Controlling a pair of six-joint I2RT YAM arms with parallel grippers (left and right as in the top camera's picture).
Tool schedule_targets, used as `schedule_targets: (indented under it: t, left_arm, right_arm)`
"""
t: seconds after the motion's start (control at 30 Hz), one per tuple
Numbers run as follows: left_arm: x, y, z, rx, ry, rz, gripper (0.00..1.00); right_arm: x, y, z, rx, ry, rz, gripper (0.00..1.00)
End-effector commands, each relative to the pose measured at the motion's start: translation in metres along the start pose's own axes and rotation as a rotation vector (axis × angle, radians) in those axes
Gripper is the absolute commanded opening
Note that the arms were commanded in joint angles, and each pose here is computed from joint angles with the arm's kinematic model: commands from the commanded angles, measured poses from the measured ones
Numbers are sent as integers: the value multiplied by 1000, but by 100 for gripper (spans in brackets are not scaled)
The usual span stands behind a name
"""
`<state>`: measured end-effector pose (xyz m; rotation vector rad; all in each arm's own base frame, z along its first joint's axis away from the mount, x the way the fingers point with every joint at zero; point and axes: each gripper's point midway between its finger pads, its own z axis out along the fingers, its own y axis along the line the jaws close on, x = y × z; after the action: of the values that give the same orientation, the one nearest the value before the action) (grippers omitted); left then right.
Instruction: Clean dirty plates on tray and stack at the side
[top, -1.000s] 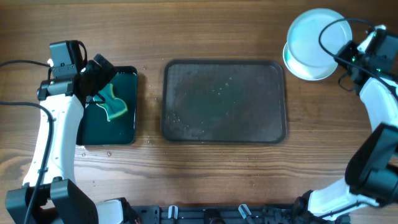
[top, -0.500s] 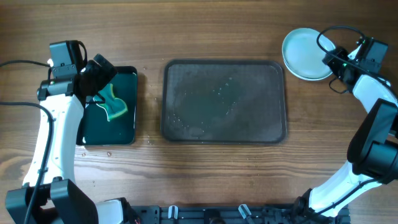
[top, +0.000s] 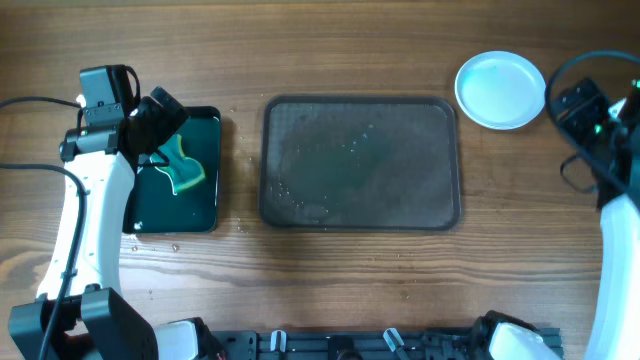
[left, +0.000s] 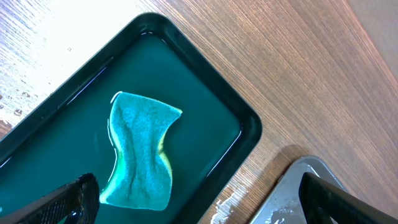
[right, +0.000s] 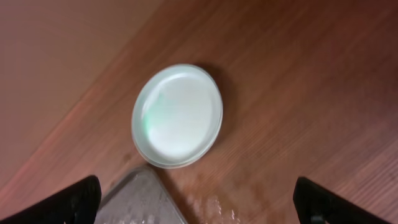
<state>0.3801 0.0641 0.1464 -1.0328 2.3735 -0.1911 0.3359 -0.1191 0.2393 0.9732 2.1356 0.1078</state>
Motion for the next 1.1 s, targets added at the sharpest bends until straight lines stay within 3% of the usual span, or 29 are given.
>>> schedule_targets:
  t: [0.0,0.13,0.73,0.9,1.07]
  left_arm:
    - [-2,-3,-1,11,-1,4,100]
    - [-2,-3,-1,11,-1,4,100]
    - [-2,-3,-1,11,-1,4,100]
    - [-2,-3,-1,11,-1,4,100]
    - [-2,-3,-1,11,-1,4,100]
  right_arm:
    - [43,15,-16,-93,137,-9,100]
    - [67,7,-23,-67,234,-4,100]
    - [78,-8,-4,19,288,-16,100]
    - [102,18,7,-207,268,-307,100]
    - [120,53,-10,-498,37,-446,100]
